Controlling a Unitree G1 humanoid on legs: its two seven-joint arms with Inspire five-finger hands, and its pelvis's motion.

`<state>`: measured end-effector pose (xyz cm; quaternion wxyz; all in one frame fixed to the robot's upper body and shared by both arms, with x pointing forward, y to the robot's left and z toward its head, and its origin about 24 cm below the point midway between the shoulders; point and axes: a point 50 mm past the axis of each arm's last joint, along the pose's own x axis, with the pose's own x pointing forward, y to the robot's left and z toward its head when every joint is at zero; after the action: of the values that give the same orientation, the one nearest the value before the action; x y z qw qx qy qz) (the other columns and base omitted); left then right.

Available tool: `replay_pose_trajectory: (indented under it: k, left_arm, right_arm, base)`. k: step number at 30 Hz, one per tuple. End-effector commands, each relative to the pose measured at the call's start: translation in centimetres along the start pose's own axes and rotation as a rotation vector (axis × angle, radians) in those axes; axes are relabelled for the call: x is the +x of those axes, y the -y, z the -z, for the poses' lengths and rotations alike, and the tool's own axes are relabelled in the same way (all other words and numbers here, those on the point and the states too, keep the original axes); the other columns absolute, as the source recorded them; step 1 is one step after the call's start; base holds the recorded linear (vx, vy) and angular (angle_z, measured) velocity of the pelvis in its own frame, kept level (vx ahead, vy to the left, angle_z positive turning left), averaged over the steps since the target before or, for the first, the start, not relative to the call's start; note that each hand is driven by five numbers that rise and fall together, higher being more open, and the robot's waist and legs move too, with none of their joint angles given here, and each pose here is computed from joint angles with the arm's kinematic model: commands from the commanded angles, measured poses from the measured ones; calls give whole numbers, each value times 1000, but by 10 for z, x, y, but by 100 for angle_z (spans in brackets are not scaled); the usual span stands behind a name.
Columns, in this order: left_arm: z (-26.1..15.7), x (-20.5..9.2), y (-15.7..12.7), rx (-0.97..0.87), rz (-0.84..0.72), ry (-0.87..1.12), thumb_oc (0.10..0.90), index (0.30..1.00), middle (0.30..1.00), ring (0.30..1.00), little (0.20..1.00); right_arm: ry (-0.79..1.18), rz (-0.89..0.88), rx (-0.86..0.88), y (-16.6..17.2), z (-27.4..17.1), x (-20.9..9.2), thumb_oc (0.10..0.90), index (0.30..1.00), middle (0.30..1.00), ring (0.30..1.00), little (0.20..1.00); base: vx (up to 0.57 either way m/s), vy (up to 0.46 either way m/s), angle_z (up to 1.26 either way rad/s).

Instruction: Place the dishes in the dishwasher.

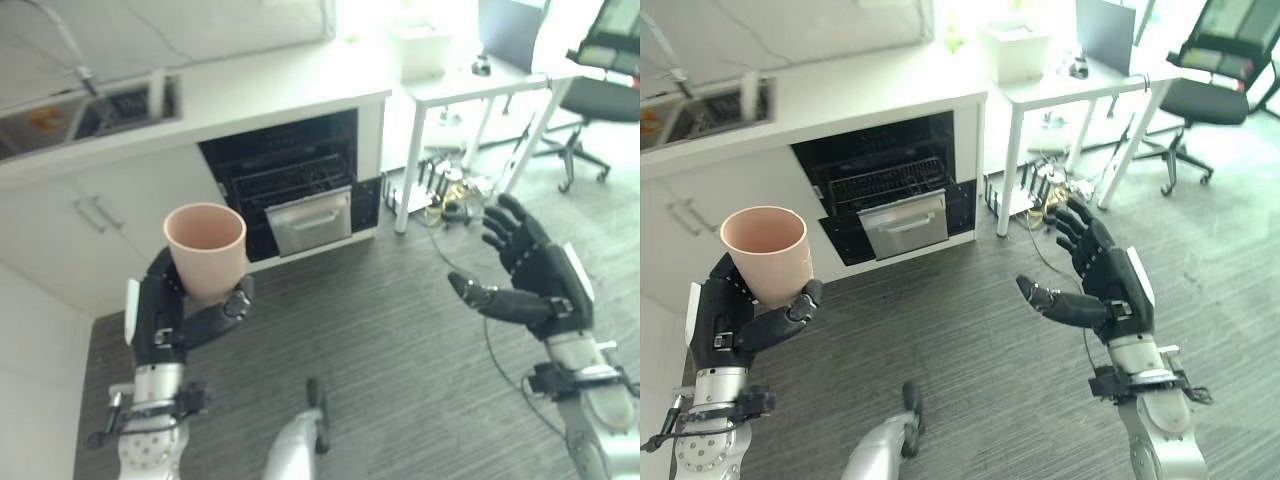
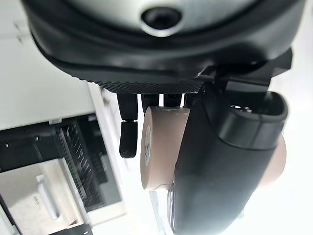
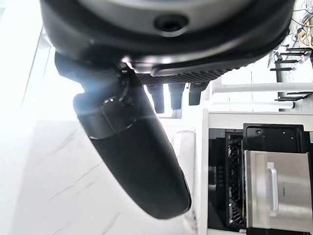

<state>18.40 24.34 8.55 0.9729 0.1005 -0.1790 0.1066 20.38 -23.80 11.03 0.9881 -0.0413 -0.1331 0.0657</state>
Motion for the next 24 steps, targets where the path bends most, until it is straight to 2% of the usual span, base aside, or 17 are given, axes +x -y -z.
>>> replay_pose_trajectory:
  k: [1, 8, 17, 20, 24]
  left_arm:
    - [-61, 30, -3, -21, -27, 397, 400, 300, 300, 300, 300]
    - [-70, 38, -7, -6, -49, 428, 400, 300, 300, 300, 300]
    - [-77, 43, -3, 16, -30, 469, 400, 300, 300, 300, 300]
    - [-78, 46, -6, 20, -40, 469, 400, 300, 300, 300, 300]
    - [-81, 52, 0, 33, -39, 490, 400, 300, 300, 300, 300]
  right_arm:
    - [295, -2, -54, 6, -51, 15, 800, 900, 900, 900, 900]
    - [302, -38, -40, 1, -54, 14, 800, 900, 900, 900, 900]
    - [301, -13, -20, -11, -45, 21, 800, 900, 900, 900, 900]
    - [278, -4, 1, -9, -43, 22, 800, 900, 900, 900, 900]
    - [270, 4, 27, -1, -43, 20, 800, 900, 900, 900, 900]
  base:
    - [330, 88, -44]
    - [380, 167, -14]
    - [233, 134, 51]
    - [211, -103, 19]
    - [266, -371, 64]
